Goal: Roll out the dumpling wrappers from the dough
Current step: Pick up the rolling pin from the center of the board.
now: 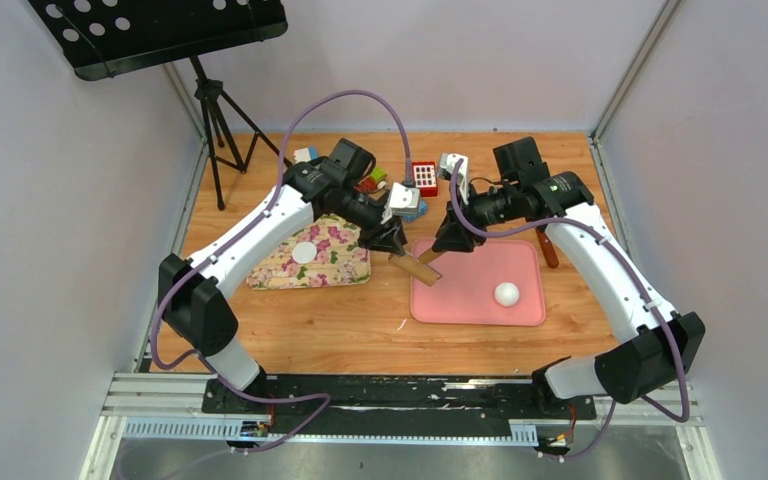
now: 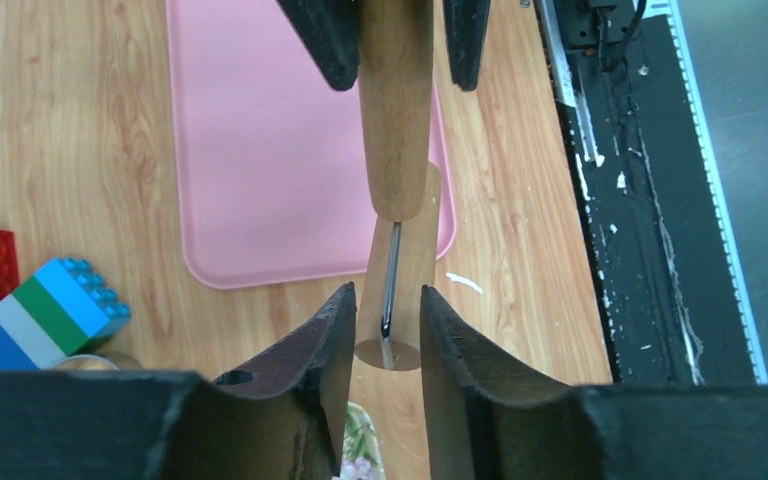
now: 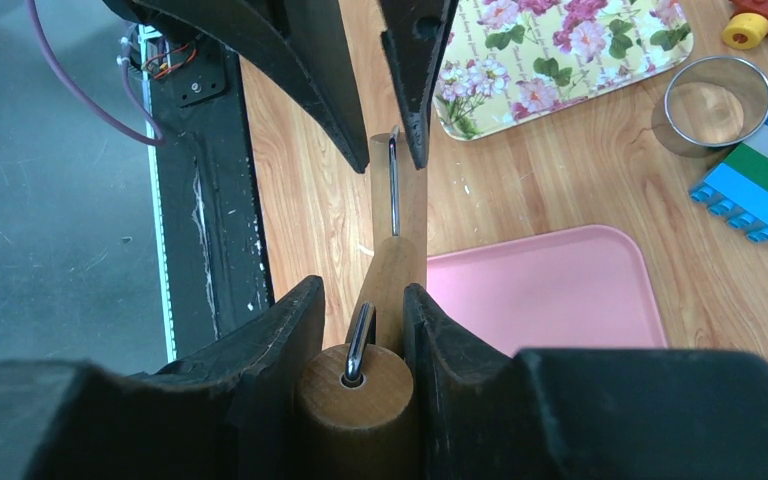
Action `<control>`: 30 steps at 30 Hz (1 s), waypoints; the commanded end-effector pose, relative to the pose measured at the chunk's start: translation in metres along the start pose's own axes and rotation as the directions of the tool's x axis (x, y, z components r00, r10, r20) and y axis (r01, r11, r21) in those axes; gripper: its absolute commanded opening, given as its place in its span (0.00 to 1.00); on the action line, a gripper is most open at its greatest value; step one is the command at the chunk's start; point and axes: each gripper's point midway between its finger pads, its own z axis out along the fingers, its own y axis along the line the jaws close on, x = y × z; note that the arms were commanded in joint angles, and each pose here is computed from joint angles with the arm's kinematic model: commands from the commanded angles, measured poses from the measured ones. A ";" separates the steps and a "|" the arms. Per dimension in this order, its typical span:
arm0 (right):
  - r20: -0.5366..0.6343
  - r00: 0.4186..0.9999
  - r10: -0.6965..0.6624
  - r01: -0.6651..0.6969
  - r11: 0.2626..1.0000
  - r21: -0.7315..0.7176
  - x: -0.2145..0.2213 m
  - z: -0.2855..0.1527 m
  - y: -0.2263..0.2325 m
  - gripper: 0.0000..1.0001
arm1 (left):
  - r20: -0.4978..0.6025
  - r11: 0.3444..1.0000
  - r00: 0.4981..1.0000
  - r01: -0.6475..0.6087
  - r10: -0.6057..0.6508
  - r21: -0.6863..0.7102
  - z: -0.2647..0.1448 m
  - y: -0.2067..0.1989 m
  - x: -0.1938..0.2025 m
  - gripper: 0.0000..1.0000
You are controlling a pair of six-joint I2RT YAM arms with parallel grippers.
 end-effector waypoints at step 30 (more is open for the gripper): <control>0.070 0.991 -0.118 0.120 0.993 -0.024 -0.033 -0.017 0.020 0.00 | 0.045 0.999 0.998 -0.052 0.052 -0.016 0.000 -0.012 -0.017 0.00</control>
